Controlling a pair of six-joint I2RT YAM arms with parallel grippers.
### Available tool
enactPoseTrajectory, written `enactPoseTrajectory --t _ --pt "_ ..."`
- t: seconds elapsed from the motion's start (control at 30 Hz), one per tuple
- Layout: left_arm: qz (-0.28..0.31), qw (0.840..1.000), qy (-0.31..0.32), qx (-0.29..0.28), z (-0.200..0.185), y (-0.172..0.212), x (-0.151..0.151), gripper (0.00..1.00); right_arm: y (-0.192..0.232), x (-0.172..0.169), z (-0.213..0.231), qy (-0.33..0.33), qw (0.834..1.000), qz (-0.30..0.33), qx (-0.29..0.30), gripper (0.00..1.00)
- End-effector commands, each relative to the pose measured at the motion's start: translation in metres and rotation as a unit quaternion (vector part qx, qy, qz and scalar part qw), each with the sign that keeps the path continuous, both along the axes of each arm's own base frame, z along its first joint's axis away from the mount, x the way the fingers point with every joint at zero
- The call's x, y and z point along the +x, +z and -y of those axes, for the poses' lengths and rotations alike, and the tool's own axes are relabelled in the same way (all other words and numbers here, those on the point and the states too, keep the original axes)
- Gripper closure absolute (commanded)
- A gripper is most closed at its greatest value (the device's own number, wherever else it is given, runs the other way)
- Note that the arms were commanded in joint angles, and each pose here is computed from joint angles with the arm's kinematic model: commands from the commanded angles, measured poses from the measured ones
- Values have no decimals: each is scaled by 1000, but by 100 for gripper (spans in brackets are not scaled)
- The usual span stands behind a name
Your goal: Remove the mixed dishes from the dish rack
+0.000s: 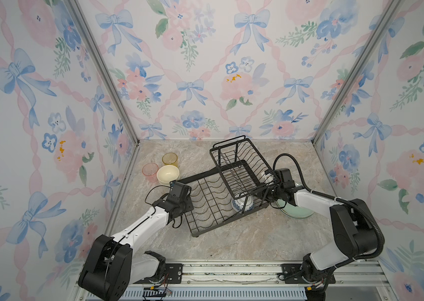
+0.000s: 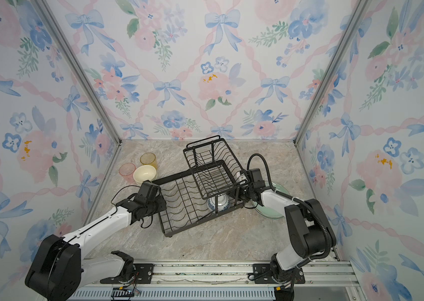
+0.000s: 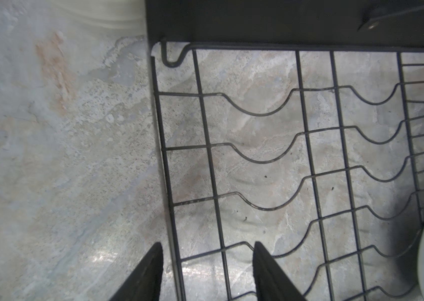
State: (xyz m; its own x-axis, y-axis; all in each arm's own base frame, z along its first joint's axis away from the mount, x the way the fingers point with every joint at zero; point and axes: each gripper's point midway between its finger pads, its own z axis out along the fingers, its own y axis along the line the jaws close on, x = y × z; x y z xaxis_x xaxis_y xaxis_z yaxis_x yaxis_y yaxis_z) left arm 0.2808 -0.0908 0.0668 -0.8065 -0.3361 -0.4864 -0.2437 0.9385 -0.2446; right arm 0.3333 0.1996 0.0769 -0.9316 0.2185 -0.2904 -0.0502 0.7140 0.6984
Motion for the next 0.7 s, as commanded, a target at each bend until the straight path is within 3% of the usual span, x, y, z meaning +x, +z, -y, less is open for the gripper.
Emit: enactPoseTrajectory --t 0.0,0.27,0.47,0.67 --pt "3 1000 -13 -1 4 0 -1 45 -8 -14 -13 26 999 -24 18 100" --pt "4 1000 -15 -4 7 0 1 45 -9 -18 -32 66 997 -31 15 100" --pt "10 1000 -21 -6 11 5 3 45 -2 -8 -18 23 999 -21 29 100" --pt "36 998 -37 -35 25 27 6 41 20 6 12 -37 999 15 35 76"
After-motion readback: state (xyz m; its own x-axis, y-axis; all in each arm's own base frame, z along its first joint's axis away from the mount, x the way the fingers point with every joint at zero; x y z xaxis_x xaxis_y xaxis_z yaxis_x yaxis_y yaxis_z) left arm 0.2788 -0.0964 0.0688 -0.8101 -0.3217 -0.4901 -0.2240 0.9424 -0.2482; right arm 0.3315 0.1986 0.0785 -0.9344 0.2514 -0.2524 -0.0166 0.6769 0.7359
